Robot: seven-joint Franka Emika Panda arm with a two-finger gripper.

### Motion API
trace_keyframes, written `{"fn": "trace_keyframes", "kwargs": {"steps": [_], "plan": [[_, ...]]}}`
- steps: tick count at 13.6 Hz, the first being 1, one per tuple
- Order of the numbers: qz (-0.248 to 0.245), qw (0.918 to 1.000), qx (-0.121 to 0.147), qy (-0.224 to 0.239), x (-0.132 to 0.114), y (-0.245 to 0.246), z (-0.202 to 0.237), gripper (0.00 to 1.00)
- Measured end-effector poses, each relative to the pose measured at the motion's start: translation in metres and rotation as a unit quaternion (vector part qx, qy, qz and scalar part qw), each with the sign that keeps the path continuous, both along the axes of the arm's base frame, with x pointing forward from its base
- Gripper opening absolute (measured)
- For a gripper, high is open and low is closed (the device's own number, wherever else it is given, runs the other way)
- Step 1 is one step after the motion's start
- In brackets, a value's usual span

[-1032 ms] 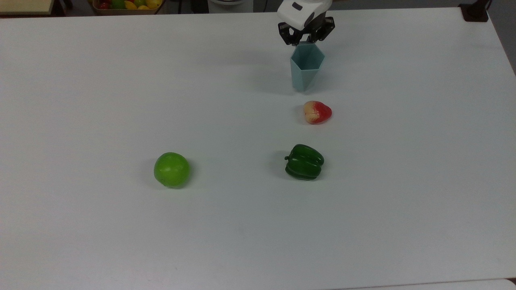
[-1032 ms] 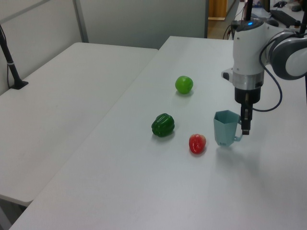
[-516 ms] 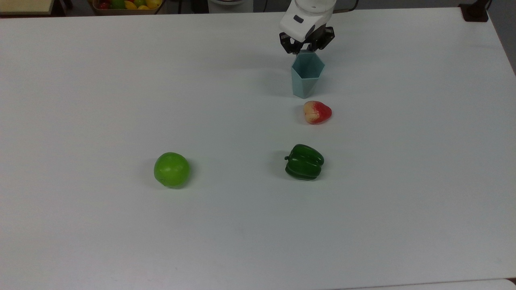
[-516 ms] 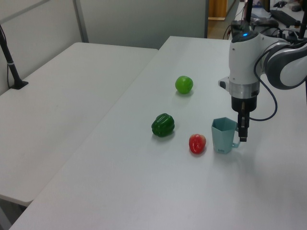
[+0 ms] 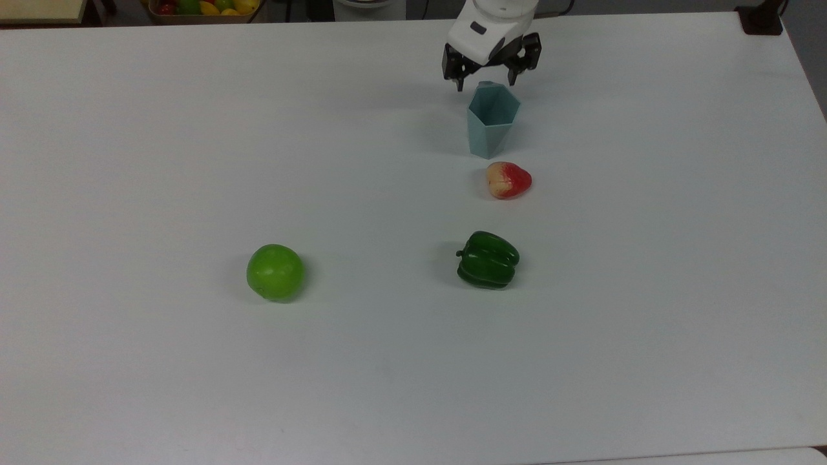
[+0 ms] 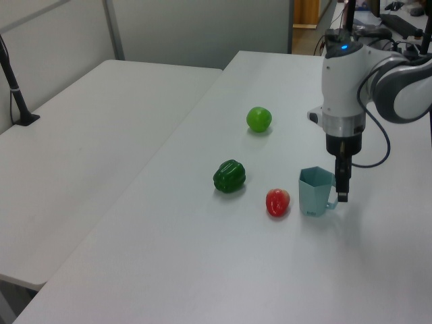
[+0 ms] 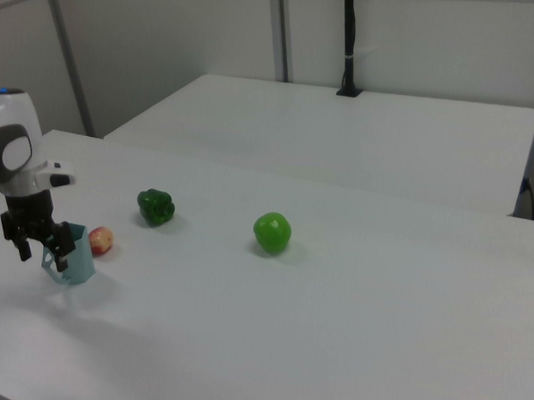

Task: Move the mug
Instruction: 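Open the gripper and lift it away from the mug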

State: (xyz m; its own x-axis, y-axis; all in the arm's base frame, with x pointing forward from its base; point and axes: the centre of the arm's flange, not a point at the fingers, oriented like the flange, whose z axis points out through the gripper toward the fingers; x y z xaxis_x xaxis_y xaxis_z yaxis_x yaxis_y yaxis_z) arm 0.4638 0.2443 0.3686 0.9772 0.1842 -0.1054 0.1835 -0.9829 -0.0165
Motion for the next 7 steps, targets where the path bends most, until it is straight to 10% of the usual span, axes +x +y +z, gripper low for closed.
{"fn": "trace_keyframes", "kwargs": {"steps": [7], "plan": [[-0.122,0.9907,0.021,-0.056,0.059,-0.134,0.168,1.0]]}}
